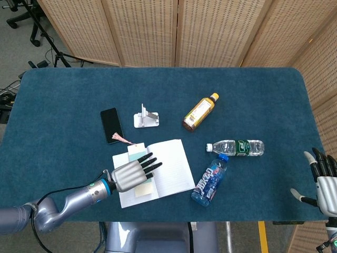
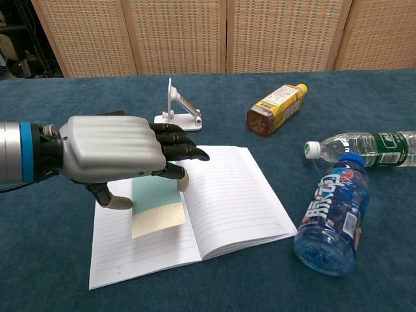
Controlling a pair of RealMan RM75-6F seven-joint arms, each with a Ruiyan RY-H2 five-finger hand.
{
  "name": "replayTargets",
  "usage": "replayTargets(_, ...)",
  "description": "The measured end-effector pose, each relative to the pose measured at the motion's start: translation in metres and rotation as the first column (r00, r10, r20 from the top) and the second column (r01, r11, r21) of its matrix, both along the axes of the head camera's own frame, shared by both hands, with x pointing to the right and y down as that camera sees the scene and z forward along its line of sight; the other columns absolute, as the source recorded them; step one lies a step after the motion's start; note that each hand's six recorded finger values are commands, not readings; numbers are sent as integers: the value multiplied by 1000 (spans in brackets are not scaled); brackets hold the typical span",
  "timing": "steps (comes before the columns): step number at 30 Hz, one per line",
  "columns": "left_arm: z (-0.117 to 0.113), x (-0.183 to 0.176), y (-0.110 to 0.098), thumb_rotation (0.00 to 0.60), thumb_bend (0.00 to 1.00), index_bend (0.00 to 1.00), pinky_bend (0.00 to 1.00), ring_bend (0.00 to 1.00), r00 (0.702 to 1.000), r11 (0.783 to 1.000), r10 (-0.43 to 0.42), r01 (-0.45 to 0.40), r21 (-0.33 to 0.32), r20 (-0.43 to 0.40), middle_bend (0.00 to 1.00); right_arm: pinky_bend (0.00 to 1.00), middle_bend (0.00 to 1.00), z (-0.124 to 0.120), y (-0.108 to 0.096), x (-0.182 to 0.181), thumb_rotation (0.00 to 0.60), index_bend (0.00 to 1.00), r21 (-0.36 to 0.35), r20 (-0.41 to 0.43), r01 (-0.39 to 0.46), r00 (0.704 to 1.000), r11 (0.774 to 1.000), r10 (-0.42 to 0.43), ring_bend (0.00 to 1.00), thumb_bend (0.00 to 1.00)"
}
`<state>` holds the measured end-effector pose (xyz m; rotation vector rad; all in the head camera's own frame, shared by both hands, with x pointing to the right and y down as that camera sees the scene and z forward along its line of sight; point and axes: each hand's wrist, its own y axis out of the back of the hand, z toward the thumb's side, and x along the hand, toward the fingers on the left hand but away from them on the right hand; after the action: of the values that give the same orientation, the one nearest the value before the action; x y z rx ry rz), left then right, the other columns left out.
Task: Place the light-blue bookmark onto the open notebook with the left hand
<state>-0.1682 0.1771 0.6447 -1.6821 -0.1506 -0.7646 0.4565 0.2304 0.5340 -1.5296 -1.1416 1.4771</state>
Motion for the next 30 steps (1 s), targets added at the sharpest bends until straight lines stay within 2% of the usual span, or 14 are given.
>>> replayTargets(30, 11, 9, 16, 600, 277, 352, 0, 0, 999, 999, 33, -33, -20, 35, 0, 0, 0, -2, -1, 1, 600, 0, 11, 5, -4, 1000, 1000, 4, 0, 0)
